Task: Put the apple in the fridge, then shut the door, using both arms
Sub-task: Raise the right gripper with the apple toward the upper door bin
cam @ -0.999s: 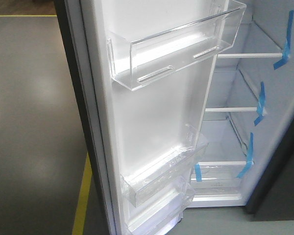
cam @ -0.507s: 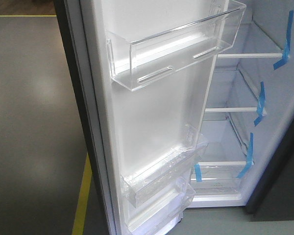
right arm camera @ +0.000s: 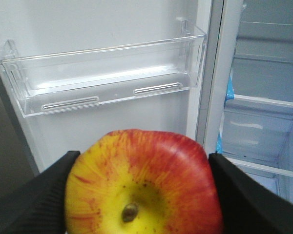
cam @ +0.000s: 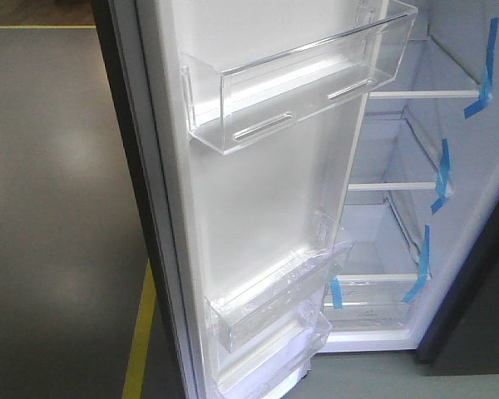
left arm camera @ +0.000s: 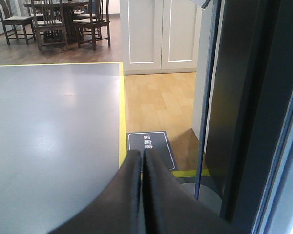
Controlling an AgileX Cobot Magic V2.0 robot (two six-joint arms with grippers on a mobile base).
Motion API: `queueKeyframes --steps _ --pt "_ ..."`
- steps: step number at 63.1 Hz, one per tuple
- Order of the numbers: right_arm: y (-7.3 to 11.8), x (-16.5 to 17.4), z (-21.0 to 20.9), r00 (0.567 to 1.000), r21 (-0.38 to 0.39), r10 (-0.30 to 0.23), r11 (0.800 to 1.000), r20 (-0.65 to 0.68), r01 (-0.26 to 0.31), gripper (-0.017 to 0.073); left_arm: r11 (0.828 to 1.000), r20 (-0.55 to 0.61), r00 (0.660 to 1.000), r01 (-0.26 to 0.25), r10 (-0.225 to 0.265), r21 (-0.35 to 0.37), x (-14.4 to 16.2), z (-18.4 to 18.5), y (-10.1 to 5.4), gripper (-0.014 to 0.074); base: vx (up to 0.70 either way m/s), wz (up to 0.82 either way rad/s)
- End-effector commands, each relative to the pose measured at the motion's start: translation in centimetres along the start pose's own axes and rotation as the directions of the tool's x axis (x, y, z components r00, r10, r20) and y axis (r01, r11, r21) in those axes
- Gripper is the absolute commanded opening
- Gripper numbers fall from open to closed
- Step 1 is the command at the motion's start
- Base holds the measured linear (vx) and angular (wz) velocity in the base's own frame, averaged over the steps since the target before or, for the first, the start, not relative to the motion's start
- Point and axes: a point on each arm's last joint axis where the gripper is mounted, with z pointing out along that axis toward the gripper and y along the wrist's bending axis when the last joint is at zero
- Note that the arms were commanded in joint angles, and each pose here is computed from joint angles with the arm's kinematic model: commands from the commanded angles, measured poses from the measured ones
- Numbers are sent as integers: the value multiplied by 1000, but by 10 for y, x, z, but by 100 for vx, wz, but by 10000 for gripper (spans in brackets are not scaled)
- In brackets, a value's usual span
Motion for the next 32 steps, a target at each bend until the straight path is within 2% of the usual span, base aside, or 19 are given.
queueKeyframes --steps 1,32 --pt "-1 -13 -4 995 20 2 1000 95 -4 -3 1000 72 997 16 -18 26 -1 0 -2 -6 0 0" --pt "-1 -13 -4 995 20 3 1000 95 -5 -3 999 71 997 15 -17 35 -1 0 -2 -6 0 0"
